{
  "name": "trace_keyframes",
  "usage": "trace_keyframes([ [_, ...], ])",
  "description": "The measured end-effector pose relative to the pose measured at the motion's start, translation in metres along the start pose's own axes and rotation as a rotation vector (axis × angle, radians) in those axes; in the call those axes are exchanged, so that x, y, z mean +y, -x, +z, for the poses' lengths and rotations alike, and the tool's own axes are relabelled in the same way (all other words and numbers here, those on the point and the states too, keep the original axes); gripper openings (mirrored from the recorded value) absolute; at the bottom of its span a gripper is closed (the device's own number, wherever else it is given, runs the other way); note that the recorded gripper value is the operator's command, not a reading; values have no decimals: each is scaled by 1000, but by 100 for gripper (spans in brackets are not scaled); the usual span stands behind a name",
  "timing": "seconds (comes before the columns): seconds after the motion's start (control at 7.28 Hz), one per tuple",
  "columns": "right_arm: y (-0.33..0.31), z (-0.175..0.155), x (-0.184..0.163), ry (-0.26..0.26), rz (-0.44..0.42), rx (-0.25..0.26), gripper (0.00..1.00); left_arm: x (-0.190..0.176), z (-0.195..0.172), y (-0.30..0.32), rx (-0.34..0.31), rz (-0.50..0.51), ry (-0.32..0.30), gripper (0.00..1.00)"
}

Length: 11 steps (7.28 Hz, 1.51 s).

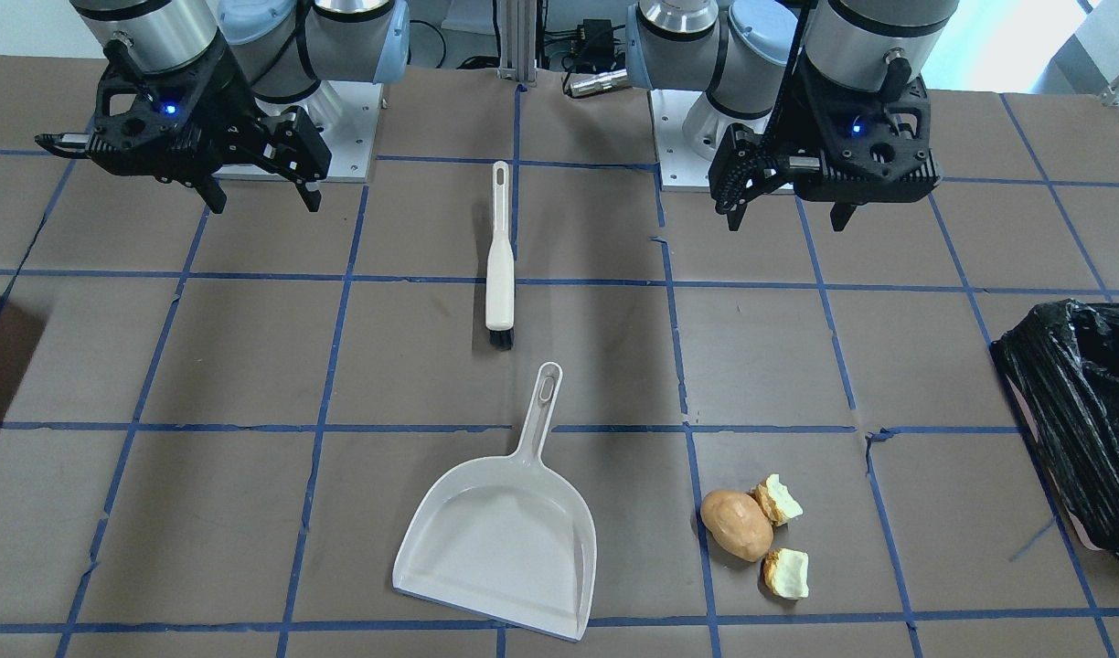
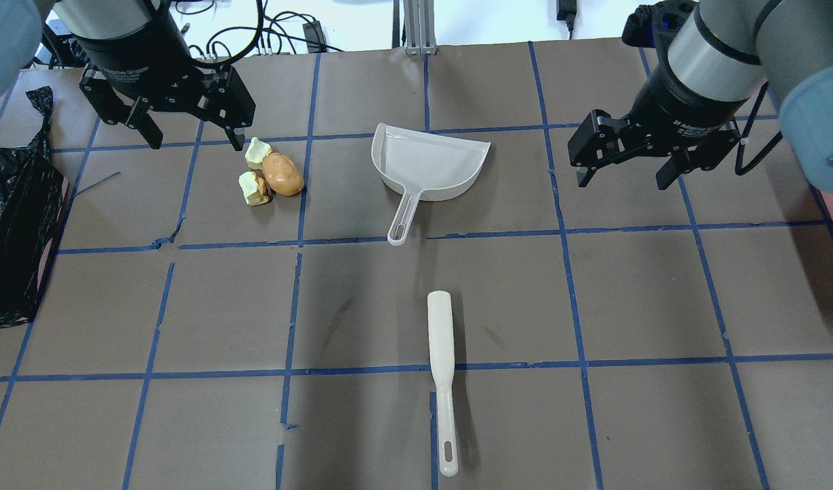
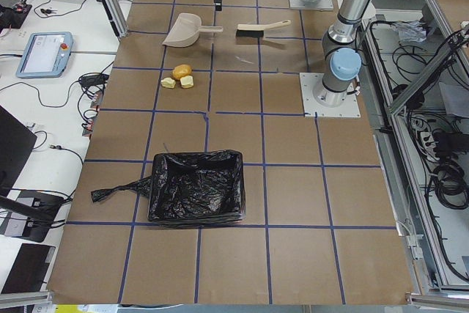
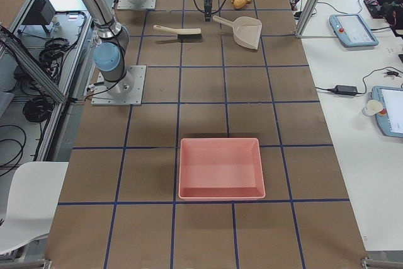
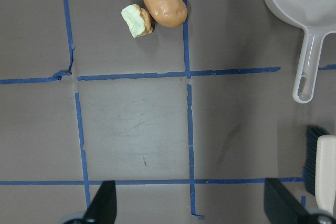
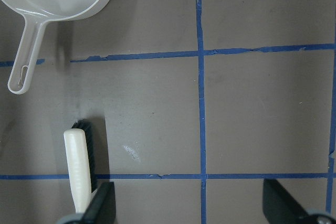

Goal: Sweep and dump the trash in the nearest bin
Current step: 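Lower both grippers toward the white dustpan handle and the brush handle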

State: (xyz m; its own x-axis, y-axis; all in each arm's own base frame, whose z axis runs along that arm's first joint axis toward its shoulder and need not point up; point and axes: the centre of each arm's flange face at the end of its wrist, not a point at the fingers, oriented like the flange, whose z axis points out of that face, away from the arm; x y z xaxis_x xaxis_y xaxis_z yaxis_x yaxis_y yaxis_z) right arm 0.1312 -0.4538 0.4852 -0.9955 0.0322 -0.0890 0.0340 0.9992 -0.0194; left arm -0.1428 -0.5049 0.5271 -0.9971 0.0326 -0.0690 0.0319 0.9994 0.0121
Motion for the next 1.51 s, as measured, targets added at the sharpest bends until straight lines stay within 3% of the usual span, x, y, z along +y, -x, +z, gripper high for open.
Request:
trace_keyframes([
  [0.82, 1, 0, 0, 1, -1, 0, 100, -15, -1, 12, 2, -21, -22, 100],
  [1.51, 12, 20, 14, -5, -17, -1, 100, -56, 38, 7, -2, -10, -41, 100],
])
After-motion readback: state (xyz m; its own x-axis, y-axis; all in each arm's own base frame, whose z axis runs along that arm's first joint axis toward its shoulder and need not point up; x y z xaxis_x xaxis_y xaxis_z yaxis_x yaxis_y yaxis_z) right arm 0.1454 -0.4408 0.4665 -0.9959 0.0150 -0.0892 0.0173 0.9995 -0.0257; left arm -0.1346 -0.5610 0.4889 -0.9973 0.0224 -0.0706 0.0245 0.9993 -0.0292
